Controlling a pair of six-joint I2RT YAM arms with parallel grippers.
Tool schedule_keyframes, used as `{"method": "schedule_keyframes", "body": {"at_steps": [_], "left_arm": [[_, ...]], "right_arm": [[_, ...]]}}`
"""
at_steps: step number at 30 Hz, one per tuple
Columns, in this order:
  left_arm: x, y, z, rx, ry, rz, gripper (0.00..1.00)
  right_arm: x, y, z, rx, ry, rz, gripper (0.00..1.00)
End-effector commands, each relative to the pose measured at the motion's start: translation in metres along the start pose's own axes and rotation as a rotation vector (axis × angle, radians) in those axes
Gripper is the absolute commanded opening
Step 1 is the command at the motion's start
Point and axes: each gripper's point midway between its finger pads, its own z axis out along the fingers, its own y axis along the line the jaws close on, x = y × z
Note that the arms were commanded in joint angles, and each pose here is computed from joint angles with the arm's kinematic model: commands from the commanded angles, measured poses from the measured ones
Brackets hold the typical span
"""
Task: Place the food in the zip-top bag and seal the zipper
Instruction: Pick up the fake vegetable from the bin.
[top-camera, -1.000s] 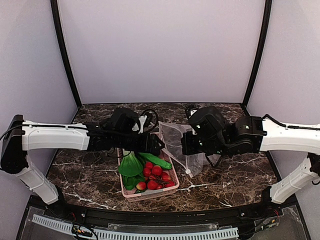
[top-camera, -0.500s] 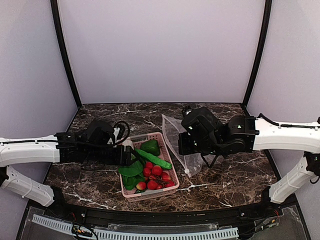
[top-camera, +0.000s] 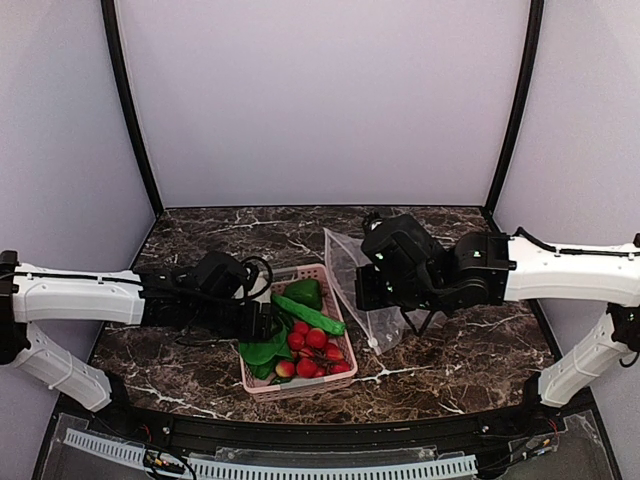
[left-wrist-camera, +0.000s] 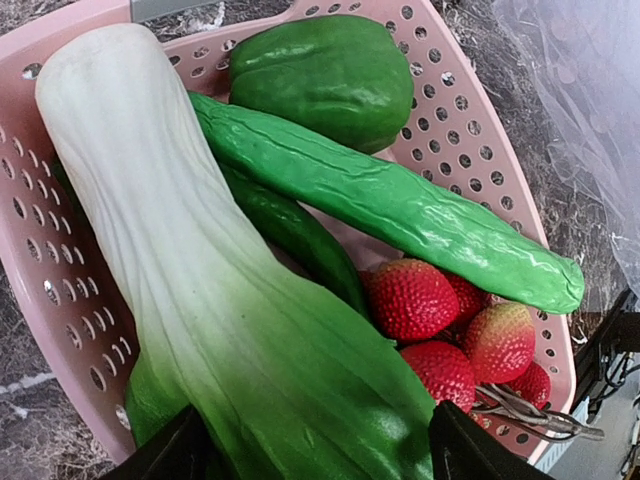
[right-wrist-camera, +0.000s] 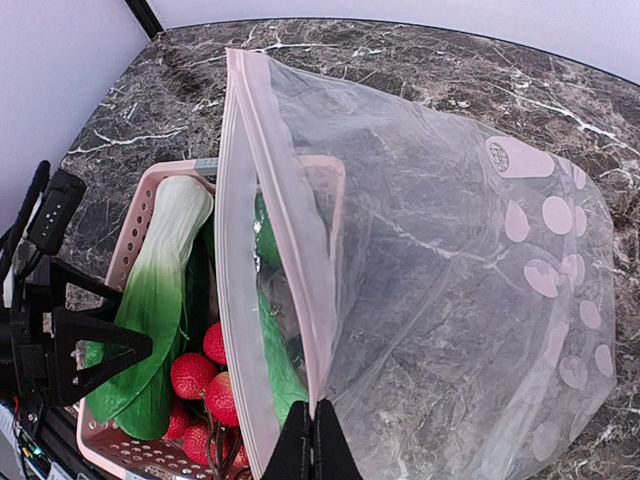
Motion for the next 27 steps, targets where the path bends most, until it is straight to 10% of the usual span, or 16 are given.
{"method": "schedule_keyframes", "body": {"at_steps": [1,15,27], "left_arm": [[0.011,0.03,0.007,-0.157,0.055,0.028,0.77],[0.015,0.044,0.03,-0.291,0.134,0.086,0.74],[0.016,0.054,0.038,-0.376,0.151,0.108,0.43]], "right_arm": [[-0.009,0.012,-0.002,-0.035,-0.028,0.004,0.0],[-0.009,0.017,-0.002,-0.06,-0.033,-0.001,0.0],[-0.008,0.015,-0.003,-0.064,-0.038,-0.004,0.0]]}}
